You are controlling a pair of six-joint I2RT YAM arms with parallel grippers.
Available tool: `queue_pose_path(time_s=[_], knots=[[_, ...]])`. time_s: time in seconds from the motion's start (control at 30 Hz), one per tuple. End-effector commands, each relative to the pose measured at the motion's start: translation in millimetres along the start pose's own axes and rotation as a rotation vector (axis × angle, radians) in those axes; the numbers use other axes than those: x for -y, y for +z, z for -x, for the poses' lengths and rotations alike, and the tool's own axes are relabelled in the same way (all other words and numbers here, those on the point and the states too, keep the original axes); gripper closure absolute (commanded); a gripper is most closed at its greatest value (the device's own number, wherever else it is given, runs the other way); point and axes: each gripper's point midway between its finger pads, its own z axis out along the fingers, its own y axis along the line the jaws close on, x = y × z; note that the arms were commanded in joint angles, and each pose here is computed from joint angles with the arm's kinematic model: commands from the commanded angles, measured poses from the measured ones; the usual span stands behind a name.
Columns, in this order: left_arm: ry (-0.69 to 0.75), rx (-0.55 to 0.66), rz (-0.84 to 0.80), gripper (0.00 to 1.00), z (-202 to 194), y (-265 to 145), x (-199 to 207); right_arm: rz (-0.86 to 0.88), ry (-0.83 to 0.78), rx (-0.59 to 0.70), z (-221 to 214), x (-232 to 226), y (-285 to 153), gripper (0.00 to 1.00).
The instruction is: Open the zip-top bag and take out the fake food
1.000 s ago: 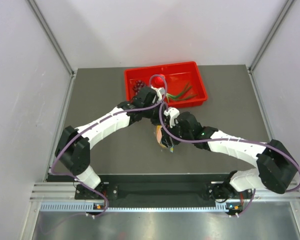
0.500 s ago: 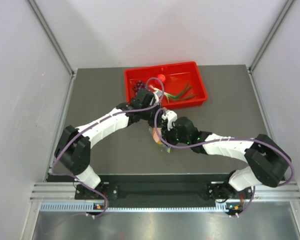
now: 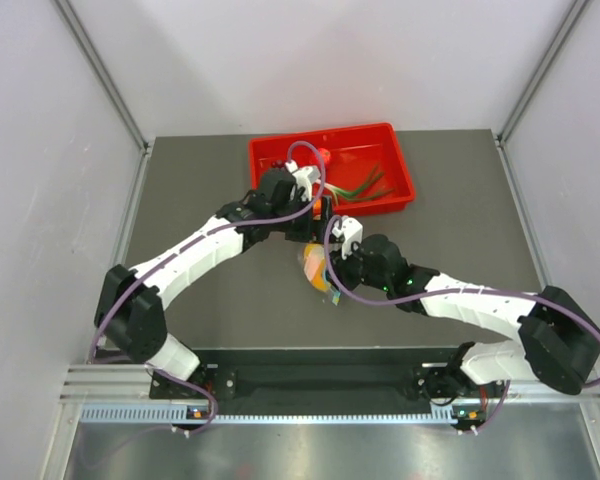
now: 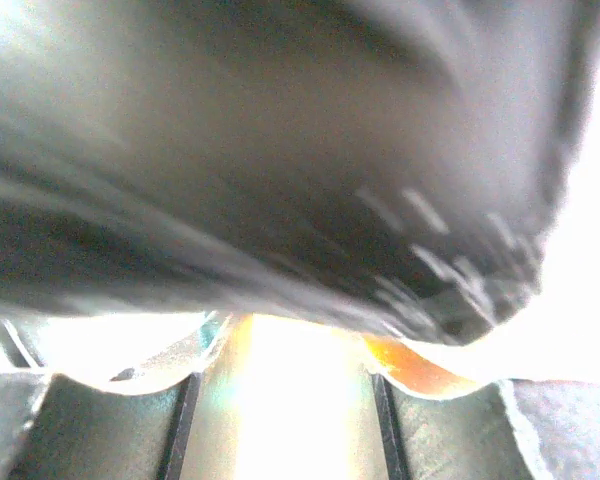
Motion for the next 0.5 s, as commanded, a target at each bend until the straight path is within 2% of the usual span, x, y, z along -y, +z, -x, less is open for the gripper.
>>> queue_pose_path(time_s=[0.0, 0.13, 0.27, 0.4, 0.47], knots=[[0.163, 0.15, -0.106, 0.11, 32, -35, 33, 0.034, -0.003, -0.032, -9, -8, 0, 0.63], [0.152, 0.2, -0.09, 0.08, 28, -45, 18, 0.048, 0.013, -0.038, -10, -8, 4, 0.63], [0.107, 0.132, -0.052, 0.09, 3, -22, -10, 0.057, 0.03, -0.039, -11, -5, 7, 0.62], [0.086, 0.152, -0.09, 0.08, 4, -7, -11, 0.065, 0.044, -0.048, -13, -5, 10, 0.62], [0.09, 0.168, -0.036, 0.08, 9, 2, -25, 0.068, 0.049, -0.044, -11, -5, 9, 0.62]])
